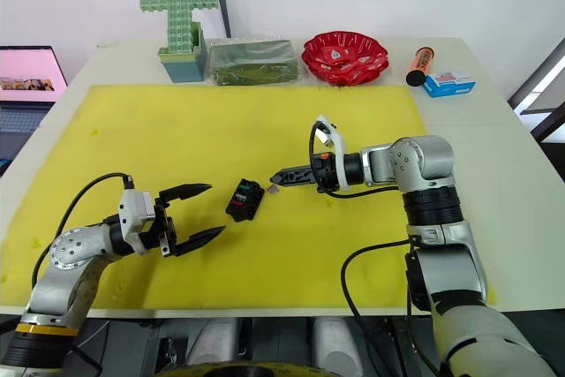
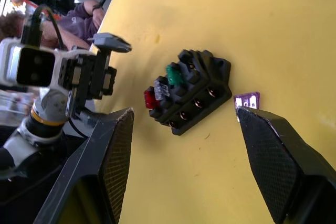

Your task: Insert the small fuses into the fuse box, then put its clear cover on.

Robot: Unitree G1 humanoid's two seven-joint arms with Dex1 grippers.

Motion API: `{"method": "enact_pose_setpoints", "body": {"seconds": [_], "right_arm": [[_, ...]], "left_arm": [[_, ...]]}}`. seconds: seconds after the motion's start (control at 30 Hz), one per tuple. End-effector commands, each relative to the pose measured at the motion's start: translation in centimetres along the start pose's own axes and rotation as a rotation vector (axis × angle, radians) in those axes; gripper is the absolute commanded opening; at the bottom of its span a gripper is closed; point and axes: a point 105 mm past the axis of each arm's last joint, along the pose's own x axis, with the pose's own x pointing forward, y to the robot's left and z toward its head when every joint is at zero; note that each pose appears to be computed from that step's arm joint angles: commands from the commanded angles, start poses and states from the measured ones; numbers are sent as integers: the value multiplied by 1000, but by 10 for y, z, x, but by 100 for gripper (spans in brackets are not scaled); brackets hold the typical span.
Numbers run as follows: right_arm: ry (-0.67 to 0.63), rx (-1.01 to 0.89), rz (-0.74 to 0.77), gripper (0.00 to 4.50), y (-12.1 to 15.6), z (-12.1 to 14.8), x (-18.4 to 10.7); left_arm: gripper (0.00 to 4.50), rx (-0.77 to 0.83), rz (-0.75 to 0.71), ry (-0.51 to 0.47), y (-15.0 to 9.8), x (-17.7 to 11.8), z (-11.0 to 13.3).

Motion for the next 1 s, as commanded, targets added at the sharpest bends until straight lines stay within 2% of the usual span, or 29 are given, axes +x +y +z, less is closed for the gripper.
{"method": "enact_pose_setpoints", "body": {"seconds": [0.03, 0.4, 0.73, 1.0], "right_arm": [[-10, 1, 1, 325, 2, 9, -1], [35, 61, -70, 325, -20, 1, 13], [49, 103, 10, 325, -13, 2, 25], [56, 96, -7, 325, -19, 0, 35]], "left_arm": [[450, 46, -7, -29, 0, 2, 11], [450, 44, -6, -27, -2, 3, 12], [450, 47, -5, -25, -2, 4, 13], [450, 48, -6, -24, -3, 3, 14]]}}
